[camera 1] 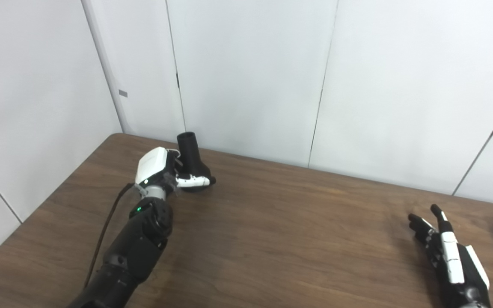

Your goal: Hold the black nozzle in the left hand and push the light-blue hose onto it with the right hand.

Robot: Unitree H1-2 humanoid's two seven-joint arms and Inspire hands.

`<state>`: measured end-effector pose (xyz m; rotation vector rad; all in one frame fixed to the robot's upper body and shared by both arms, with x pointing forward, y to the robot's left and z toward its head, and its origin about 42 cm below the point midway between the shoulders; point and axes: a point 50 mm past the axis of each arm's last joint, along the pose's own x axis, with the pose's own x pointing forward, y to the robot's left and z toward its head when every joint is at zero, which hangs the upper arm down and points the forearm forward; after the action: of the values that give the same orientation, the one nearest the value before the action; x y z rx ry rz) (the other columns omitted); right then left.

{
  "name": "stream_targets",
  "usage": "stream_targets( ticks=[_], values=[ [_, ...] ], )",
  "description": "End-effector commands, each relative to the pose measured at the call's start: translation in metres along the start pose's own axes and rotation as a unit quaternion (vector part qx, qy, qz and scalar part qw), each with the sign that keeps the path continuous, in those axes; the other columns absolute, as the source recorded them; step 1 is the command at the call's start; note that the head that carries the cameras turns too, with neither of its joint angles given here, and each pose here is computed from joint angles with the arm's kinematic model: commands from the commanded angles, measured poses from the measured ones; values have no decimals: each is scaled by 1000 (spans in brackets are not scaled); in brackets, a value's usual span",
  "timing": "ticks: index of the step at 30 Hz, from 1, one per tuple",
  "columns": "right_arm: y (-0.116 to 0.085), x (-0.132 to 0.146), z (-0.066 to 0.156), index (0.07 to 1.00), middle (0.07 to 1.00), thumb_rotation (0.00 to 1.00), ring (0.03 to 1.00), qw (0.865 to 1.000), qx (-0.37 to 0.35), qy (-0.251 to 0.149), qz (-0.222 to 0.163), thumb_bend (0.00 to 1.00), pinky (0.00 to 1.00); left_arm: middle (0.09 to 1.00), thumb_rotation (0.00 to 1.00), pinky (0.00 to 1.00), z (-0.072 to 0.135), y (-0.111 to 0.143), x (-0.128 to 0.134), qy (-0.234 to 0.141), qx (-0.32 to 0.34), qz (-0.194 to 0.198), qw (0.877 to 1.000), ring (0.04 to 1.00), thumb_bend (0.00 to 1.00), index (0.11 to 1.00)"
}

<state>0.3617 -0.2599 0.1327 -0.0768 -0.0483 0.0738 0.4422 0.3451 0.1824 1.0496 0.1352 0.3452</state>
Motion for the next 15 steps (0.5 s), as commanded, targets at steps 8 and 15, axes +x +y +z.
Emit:
stream_targets(
  ticks=[8,15],
  values=[
    [1,-8,3,1000,854,1000,883,1000,-11,2,-4,415,919,507,0,445,31,-6,-31,-111,23,26,993,505,501,453],
    [8,-10,17,1000,845,1000,884,1000,2,-14,-5,370,876,437,0,283,48,-13,-60,-200,15,40,979,400,502,504]
  ],
)
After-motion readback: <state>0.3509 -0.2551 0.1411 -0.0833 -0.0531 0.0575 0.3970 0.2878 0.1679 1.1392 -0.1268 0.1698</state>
